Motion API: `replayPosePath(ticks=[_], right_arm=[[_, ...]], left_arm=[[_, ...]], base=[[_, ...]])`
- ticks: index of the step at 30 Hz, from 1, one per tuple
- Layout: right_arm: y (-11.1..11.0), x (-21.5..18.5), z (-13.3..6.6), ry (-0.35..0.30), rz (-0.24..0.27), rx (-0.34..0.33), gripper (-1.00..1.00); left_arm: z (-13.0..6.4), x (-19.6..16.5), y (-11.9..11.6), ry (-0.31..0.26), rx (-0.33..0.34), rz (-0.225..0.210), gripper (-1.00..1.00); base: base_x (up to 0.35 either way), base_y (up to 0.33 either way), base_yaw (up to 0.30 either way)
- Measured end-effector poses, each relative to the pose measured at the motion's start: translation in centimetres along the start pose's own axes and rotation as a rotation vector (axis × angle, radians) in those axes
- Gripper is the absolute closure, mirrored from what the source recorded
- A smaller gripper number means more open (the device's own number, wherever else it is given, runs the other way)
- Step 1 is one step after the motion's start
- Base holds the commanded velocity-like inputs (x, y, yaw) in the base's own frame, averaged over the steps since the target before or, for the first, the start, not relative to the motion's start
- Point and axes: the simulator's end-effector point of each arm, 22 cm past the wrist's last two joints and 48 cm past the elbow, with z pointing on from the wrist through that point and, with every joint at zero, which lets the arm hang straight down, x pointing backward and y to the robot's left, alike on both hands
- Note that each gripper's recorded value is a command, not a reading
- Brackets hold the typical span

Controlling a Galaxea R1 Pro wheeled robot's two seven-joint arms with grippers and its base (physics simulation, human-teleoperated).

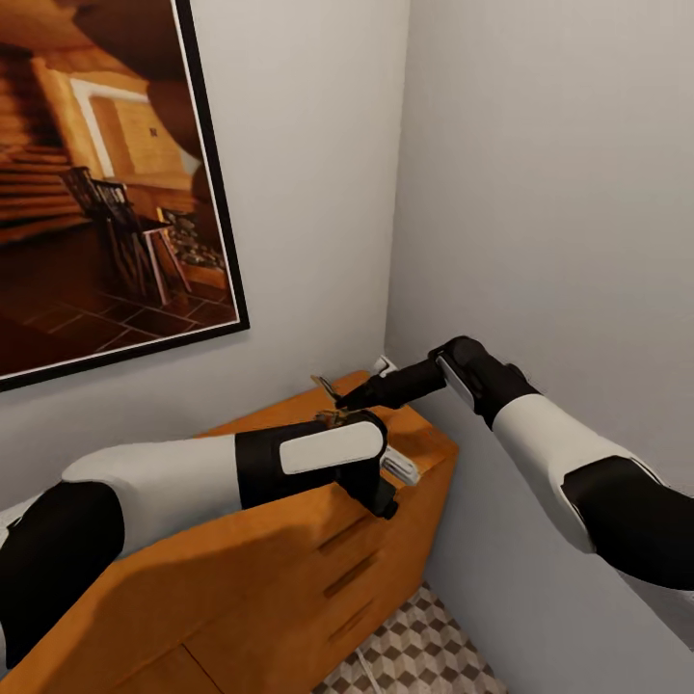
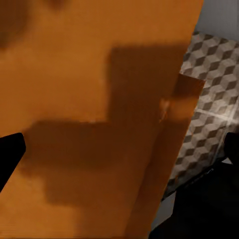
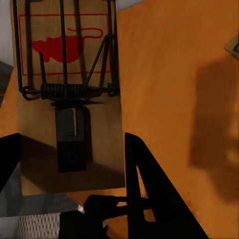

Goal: Take the four mousetraps from the cabinet in the bathroom and place them on the bathroom floor. Make sure all four end up on the same floor surface, and ensure that at least two of them are either under or directly next to the same bathroom sink.

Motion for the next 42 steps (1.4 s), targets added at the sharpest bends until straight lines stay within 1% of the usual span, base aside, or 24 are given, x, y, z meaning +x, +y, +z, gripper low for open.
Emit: replayPosePath(ticks=[1, 4, 6, 7, 9, 10, 11, 12, 13, 14, 15, 16, 17, 18, 20, 23, 26, 29, 32, 37, 38, 40, 41, 42], right_arm=[[0.5, 0.1, 0.4, 0.003, 0.000, -0.016, 1.00], [1.3, 0.8, 1.7, 0.023, -0.005, -0.034, 1.00], [0.7, 1.4, 1.6, 0.030, 0.000, -0.023, 1.00], [0.3, 1.7, 1.5, 0.033, 0.003, -0.017, 1.00], [0.0, 1.7, 1.1, 0.033, -0.002, 0.000, 1.00], [-0.1, 1.4, 0.7, 0.031, -0.007, 0.009, 1.00], [-0.1, 1.1, 0.4, 0.028, -0.014, 0.019, 1.00], [3.1, -1.5, -1.7, -0.008, -0.171, 0.021, 1.00], [14.5, -5.8, -4.1, -0.123, -0.356, -0.201, 1.00], [22.1, -6.1, -6.3, -0.159, -0.485, -0.337, 1.00], [20.5, -6.9, -6.6, -0.171, -0.453, -0.307, 1.00], [20.2, -7.2, -7.0, -0.176, -0.445, -0.298, 1.00], [19.7, -7.7, -8.0, -0.186, -0.443, -0.278, 1.00], [19.3, -7.9, -8.5, -0.190, -0.440, -0.263, 1.00], [18.9, -8.2, -9.1, -0.194, -0.440, -0.249, 1.00], [18.9, -8.5, -9.8, -0.198, -0.446, -0.234, 1.00], [19.1, -8.9, -10.2, -0.202, -0.456, -0.226, 1.00], [19.3, -9.0, -10.4, -0.203, -0.462, -0.224, 1.00], [19.4, -9.1, -10.5, -0.204, -0.465, -0.223, 1.00], [19.5, -9.2, -10.5, -0.204, -0.469, -0.224, 1.00], [19.5, -9.1, -10.5, -0.203, -0.470, -0.224, 1.00], [19.5, -9.0, -10.3, -0.196, -0.470, -0.221, 1.00], [19.5, -9.0, -10.2, -0.195, -0.470, -0.221, 1.00], [19.5, -8.9, -10.1, -0.192, -0.470, -0.220, 1.00]], left_arm=[[0.2, 0.2, 0.5, 0.003, -0.006, -0.017, -1.00], [1.0, 0.7, 1.8, 0.014, -0.024, -0.067, -1.00], [1.4, 1.0, 2.4, 0.021, -0.031, -0.097, -1.00], [1.6, 1.2, 2.7, 0.027, -0.031, -0.119, -1.00], [2.1, 1.7, 2.6, 0.040, -0.004, -0.195, -1.00], [2.1, 1.8, 2.6, 0.038, 0.003, -0.216, -1.00], [2.1, 1.8, 2.6, 0.033, 0.005, -0.226, -1.00], [2.0, 1.6, 6.6, 0.014, -0.060, -0.415, -1.00], [-0.1, 2.4, 14.4, 0.064, -0.223, -0.609, -1.00], [-2.8, 0.2, 16.4, 0.017, -0.101, -0.771, -1.00], [-3.4, -0.3, 16.9, 0.006, -0.073, -0.783, -1.00], [-3.6, -0.4, 17.1, 0.002, -0.066, -0.781, -1.00], [-4.3, -1.0, 17.7, -0.014, -0.048, -0.786, -1.00], [-4.7, -1.3, 18.0, -0.021, -0.041, -0.791, -1.00], [-6.3, -2.5, 19.2, -0.055, -0.018, -0.820, -1.00], [-8.7, -4.0, 21.5, -0.097, -0.017, -0.857, -1.00], [-10.4, -5.0, 23.1, -0.120, -0.031, -0.878, -1.00], [-11.4, -5.4, 24.3, -0.124, -0.044, -0.899, -1.00], [-11.4, -5.3, 24.9, -0.108, -0.050, -0.918, -1.00], [-10.3, -4.6, 25.1, -0.067, -0.045, -0.948, -1.00], [-10.0, -4.6, 25.0, -0.062, -0.034, -0.955, -1.00], [-9.3, -5.0, 24.5, -0.062, 0.017, -0.971, -1.00], [-9.1, -5.1, 24.4, -0.063, 0.032, -0.976, -1.00], [-8.8, -5.5, 24.1, -0.066, 0.063, -0.986, -1.00]], base=[[0.000, 0.000, 0.000], [0.000, 0.000, 0.000], [0.000, 0.000, 0.000], [0.000, 0.000, 0.000], [0.000, 0.000, 0.000], [0.000, 0.000, 0.000], [0.000, 0.000, 0.000], [0.000, 0.000, 0.000], [0.000, 0.000, 0.000], [0.000, 0.000, 0.000], [0.000, 0.000, 0.000], [0.000, 0.000, 0.000], [0.000, 0.000, 0.000], [0.000, 0.000, 0.000], [0.000, 0.000, 0.000], [0.000, 0.000, 0.000], [0.000, 0.000, 0.000], [0.000, 0.000, 0.000], [0.000, 0.000, 0.000], [0.000, 0.000, 0.000], [0.000, 0.000, 0.000], [0.000, 0.000, 0.000], [0.000, 0.000, 0.000], [0.000, 0.000, 0.000]])
